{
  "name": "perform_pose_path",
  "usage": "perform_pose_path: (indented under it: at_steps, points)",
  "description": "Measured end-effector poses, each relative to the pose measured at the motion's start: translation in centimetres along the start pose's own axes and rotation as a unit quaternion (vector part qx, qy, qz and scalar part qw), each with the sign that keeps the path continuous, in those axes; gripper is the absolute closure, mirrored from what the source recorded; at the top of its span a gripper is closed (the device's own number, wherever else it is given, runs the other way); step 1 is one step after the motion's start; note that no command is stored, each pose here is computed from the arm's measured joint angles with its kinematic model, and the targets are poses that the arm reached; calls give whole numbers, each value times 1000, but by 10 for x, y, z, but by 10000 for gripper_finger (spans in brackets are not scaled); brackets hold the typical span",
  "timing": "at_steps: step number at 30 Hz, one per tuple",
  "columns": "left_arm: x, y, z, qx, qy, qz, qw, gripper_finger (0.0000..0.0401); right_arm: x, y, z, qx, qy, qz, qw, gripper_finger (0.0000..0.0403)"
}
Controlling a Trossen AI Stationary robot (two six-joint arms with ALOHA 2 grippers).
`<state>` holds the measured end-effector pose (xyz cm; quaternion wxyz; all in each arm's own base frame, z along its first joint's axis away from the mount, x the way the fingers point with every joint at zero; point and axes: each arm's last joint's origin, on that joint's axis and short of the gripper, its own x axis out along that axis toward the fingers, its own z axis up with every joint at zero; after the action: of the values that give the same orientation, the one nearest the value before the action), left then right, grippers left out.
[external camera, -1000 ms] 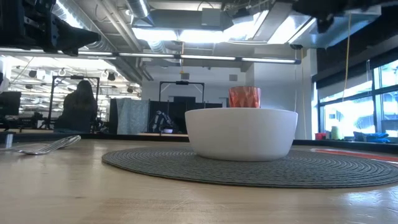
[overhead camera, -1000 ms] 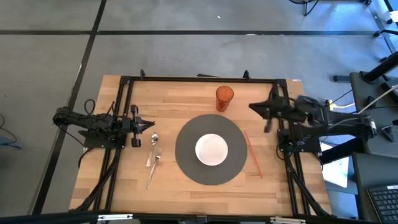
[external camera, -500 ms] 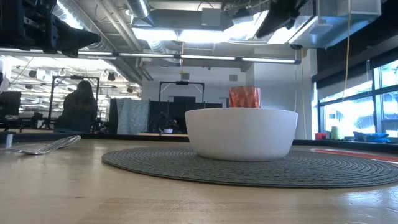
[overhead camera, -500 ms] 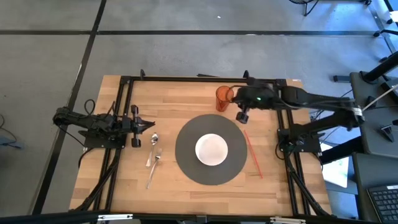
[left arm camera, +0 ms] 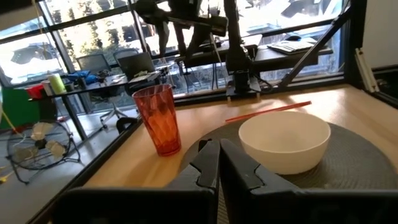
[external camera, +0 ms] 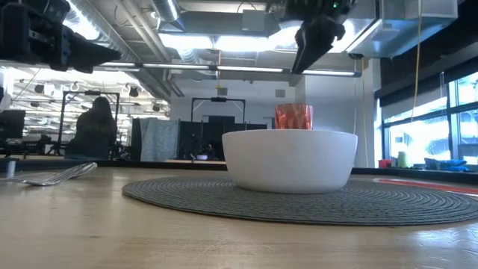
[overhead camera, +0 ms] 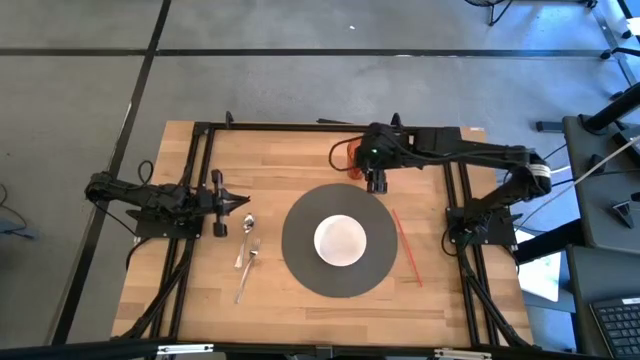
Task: Pick & Place Utensil
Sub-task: Put the orange cup on the gray table mat to the top right of the white bowl
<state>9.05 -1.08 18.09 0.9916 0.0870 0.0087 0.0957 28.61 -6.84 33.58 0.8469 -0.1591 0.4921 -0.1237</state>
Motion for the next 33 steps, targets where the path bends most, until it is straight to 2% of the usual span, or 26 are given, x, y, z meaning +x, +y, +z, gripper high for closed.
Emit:
perform_pose_path:
  at_steps: [4,12,20,33]
  points:
    - [0,1,-1,-1,8,12,1000,395,10,-2,0,2,15,2,1000,151]
    - [0,1,-2,-12,10,14,1000,395,22,-12,-6,57,28,35,997,151]
    - [0,1,-2,-12,9,15,1000,395,33,-19,-11,73,56,45,995,150]
    - [0,1,-2,-12,10,16,1000,395,76,-26,-17,79,114,52,989,150]
